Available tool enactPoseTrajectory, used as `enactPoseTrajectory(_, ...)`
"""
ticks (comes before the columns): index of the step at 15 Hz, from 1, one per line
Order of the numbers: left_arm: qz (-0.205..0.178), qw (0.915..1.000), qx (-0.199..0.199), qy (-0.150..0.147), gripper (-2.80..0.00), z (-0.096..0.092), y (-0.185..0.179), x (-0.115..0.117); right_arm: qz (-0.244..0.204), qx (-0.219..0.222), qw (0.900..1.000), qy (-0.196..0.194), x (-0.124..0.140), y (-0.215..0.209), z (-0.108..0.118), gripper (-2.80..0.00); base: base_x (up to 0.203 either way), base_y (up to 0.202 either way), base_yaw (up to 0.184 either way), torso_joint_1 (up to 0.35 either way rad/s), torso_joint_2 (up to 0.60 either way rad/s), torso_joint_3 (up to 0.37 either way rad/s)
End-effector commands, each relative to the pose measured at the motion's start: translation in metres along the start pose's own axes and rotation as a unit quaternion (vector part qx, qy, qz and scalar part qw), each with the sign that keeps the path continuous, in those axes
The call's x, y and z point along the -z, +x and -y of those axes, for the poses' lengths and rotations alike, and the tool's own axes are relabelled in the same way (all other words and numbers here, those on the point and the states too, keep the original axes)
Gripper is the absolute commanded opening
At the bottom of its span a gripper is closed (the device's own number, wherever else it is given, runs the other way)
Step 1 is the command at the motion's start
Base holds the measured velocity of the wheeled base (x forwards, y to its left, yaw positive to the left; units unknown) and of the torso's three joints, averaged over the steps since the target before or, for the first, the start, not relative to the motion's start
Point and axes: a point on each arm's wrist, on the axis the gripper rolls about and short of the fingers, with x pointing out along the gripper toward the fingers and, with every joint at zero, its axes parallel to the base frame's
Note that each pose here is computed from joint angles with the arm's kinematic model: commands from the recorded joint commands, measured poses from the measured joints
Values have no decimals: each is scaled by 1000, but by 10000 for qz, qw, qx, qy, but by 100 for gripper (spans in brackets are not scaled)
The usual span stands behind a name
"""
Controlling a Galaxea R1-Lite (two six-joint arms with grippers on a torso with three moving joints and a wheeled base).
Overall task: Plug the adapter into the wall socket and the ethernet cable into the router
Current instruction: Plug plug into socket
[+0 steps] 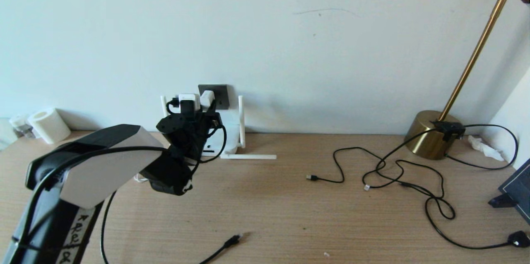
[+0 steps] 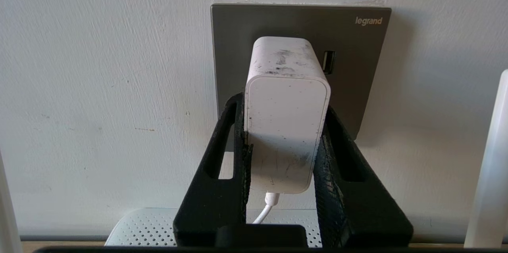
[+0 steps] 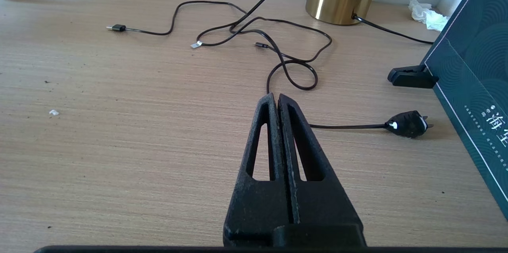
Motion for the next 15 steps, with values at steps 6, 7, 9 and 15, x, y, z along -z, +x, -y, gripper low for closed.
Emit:
enactPoseTrajectory(6, 220, 9997, -31, -40, -280, 3, 10, 6, -6, -1, 10000, -2, 0, 0, 0, -280, 0, 0, 0, 0, 0, 0)
enactPoseTrajectory(7, 231, 9997, -32, -42, -280, 3, 11, 8, -6, -8, 10000, -2, 0, 0, 0, -280, 0, 0, 0, 0, 0, 0)
enactPoseTrajectory(9, 267, 9996, -29, -49, -280, 4, 12, 8, -6, -1, 10000, -2, 0, 0, 0, -280, 0, 0, 0, 0, 0, 0)
enactPoseTrajectory(15, 359, 9993, -39, -68, -280, 4, 16, 8, -6, -8, 10000, -2, 0, 0, 0, -280, 0, 0, 0, 0, 0, 0)
